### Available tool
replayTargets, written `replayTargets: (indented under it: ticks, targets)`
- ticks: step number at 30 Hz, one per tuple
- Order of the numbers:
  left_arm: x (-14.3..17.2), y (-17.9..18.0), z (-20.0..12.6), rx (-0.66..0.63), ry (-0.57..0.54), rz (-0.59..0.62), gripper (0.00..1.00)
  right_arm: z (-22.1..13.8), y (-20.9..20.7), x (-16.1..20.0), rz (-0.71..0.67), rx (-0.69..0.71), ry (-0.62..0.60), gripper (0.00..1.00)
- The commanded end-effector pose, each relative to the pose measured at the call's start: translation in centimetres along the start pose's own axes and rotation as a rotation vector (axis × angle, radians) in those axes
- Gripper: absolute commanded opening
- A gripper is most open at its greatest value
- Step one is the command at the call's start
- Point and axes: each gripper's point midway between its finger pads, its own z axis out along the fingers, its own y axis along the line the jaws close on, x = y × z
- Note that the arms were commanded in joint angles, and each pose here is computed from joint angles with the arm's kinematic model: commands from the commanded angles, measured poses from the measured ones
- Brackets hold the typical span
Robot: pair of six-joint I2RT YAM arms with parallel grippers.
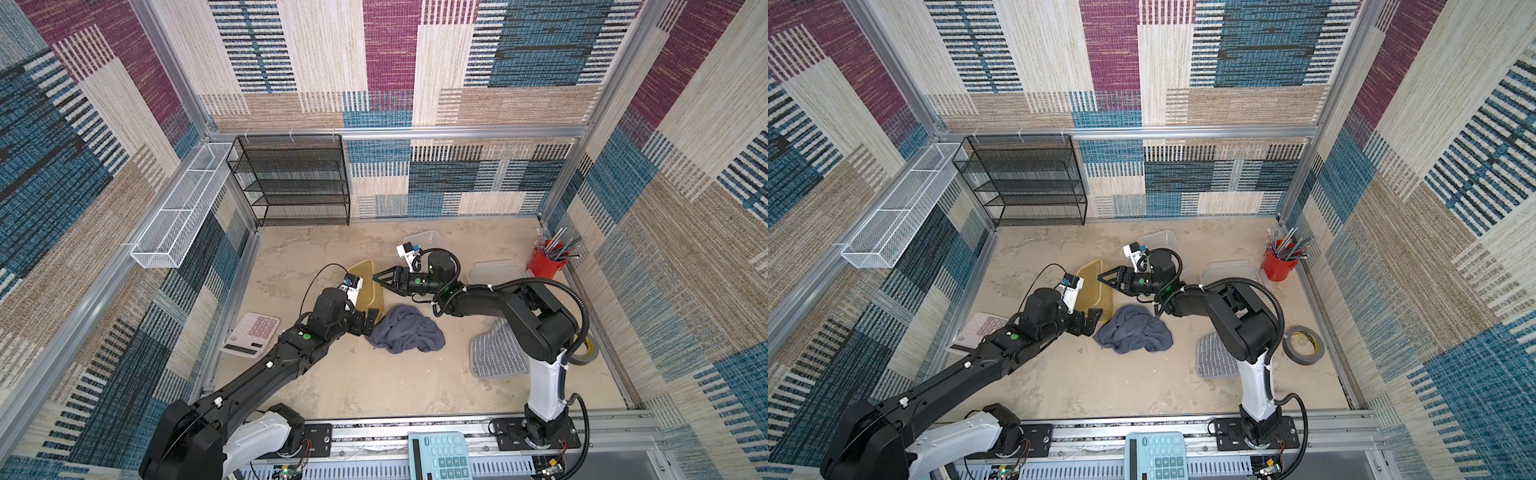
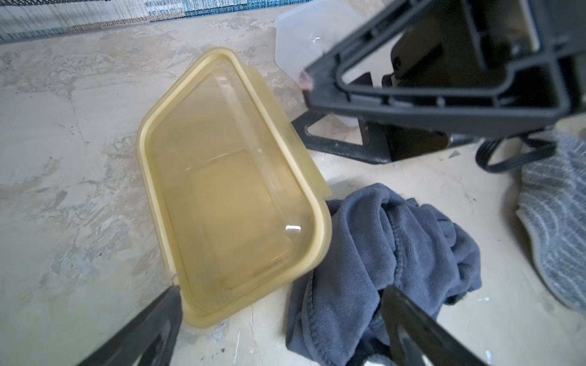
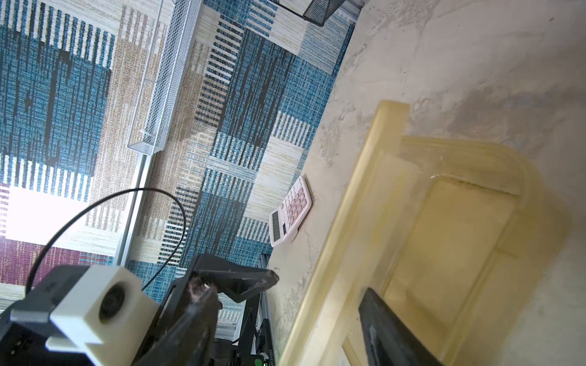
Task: Wipe the insides of the lunch boxes
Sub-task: Open the lid of the lunch box.
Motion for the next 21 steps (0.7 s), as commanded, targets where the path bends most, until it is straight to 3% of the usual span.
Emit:
replayTargets:
  ticks: [1, 5, 12, 21]
  targets:
    - [-0.7, 0.3, 0.2, -0.111, -0.034, 0.124, 1.00, 0.1, 1.9, -0.6, -0.013, -0.071, -0.008, 0.72]
    - [-0.3, 0.6, 1.7, -0.179, -0.003, 0.157, 1.00, -0.2, 2.8, -0.9, -0.025, -0.081, -0.015, 0.71]
    - [-1.5, 1.3, 3.4, -0.256, -0.006, 0.188, 0.89, -0.2, 3.0, -0.8, -0.020, -0.081, -0.010, 0.71]
    - [-1.7, 1.6, 4.4, -0.285, -0.026, 0.194, 0.62, -0.6, 1.1, -0.3, -0.025, 0.013, -0.018, 0.70]
